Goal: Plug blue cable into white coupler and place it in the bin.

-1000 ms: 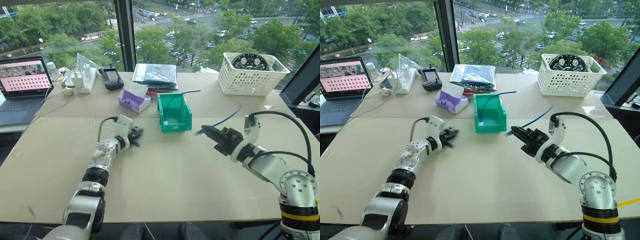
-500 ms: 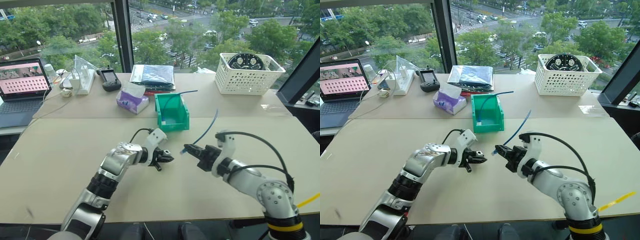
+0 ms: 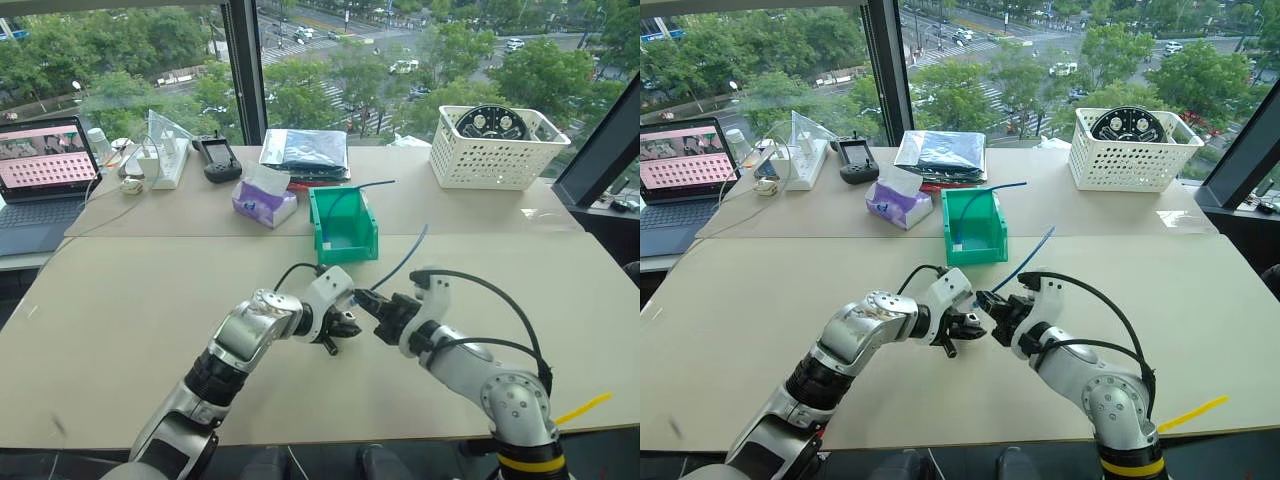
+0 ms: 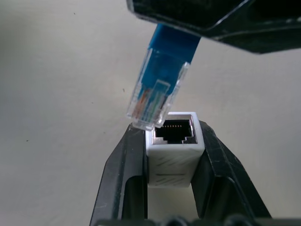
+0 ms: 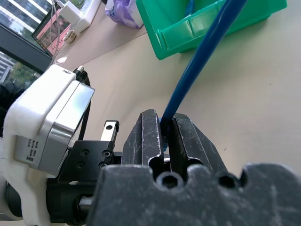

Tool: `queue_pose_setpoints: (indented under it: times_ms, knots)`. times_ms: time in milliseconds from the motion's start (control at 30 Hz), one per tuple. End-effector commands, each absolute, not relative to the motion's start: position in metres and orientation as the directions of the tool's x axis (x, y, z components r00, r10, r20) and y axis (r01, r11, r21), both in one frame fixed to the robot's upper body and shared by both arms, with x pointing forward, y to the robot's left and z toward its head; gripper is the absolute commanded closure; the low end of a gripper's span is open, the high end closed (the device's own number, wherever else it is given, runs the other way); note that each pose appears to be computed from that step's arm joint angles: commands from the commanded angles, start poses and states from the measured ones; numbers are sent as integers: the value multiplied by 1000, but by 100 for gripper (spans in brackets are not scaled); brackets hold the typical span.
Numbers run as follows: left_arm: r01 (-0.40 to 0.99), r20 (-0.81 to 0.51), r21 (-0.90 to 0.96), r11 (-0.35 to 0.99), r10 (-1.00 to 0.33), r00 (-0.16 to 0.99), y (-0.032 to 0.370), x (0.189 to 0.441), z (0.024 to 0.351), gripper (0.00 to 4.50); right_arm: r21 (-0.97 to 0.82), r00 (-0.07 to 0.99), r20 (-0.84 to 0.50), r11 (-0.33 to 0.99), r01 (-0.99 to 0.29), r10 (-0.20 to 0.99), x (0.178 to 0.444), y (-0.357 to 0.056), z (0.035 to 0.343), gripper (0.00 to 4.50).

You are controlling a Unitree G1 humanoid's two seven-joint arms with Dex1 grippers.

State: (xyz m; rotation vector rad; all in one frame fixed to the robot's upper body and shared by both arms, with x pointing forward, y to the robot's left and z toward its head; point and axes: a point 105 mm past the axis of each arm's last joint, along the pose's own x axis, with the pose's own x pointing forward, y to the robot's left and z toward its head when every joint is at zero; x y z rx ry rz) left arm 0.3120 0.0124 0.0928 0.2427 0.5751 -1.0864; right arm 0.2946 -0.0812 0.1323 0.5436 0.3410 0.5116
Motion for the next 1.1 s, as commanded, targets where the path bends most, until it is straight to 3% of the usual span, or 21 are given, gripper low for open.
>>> queue_pose_setpoints:
  times_ms: [33,400,833,1100]
  knots:
    - [894,-553,-93,437,-770,319,10,307,93,381,556,813,-180,739,-381,554,289,-80,134,450]
    - [902,-561,-52,429,-759,329,9,308,94,381,527,790,-269,771,-359,551,276,-85,122,450]
    - [923,-567,46,383,-750,339,0,312,106,381,386,716,-340,785,-485,609,279,-68,119,450]
    - [909,-557,35,414,-748,362,-3,314,110,381,458,676,-374,760,-461,635,272,-61,101,450]
